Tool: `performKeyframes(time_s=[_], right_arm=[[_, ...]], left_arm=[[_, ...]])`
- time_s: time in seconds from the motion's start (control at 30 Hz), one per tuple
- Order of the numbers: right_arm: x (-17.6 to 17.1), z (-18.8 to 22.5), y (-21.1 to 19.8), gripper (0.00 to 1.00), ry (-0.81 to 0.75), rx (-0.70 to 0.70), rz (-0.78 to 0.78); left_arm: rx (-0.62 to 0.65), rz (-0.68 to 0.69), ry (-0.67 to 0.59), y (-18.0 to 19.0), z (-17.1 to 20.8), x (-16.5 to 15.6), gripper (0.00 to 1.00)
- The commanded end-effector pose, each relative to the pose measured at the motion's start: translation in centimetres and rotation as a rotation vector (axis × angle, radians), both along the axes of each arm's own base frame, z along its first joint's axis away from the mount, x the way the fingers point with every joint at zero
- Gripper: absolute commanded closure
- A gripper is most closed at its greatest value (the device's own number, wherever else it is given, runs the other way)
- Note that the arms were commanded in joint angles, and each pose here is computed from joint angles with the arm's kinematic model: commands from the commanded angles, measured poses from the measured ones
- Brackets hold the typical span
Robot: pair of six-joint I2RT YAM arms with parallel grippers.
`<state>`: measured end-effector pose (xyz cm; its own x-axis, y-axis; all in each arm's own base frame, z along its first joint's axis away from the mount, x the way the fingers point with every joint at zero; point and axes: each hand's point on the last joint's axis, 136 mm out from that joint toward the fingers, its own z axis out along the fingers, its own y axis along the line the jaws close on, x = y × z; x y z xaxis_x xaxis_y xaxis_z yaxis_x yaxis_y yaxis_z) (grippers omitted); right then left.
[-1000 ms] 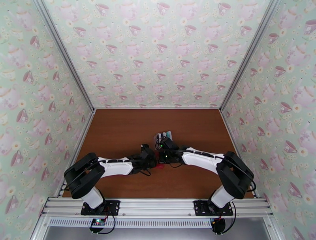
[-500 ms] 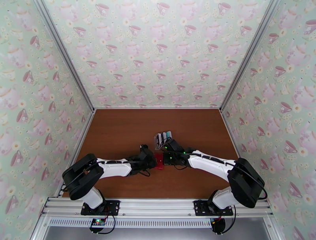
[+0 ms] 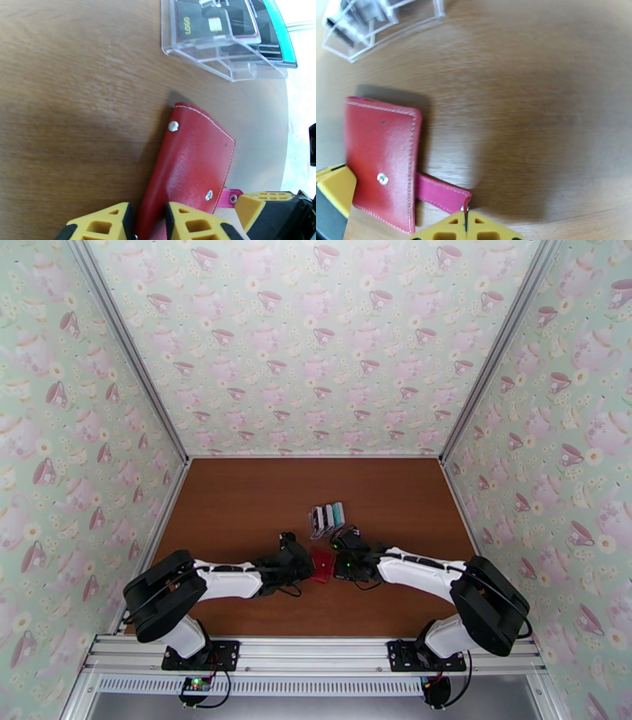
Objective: Put the credit cards into the card holder
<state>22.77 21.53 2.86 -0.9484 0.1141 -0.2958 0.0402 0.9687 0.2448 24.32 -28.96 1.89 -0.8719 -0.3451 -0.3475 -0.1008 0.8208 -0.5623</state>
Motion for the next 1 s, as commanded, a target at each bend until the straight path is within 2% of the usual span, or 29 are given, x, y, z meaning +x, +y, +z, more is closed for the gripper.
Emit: performKeyframes(time_s=[0.0, 0.47, 0.97], right_arm=[[0.1, -0.9, -0.8, 0.97, 0.008, -0.039, -0.041], [0.6, -1.4, -2.2, 0.89, 0.008, -0.157, -0.038], [1.3, -1.4, -2.3, 0.83, 0.016, -0.151, -0.028]], left_arm=[[0.161, -0.04, 0.232, 3.5, -5.8, -5.8, 0.68], [0.161, -0.026, 0.223, 4.2, -5.1, -6.3, 0.68], [0.172, -0.038, 0.224, 4.1, -5.1, -6.5, 0.68]])
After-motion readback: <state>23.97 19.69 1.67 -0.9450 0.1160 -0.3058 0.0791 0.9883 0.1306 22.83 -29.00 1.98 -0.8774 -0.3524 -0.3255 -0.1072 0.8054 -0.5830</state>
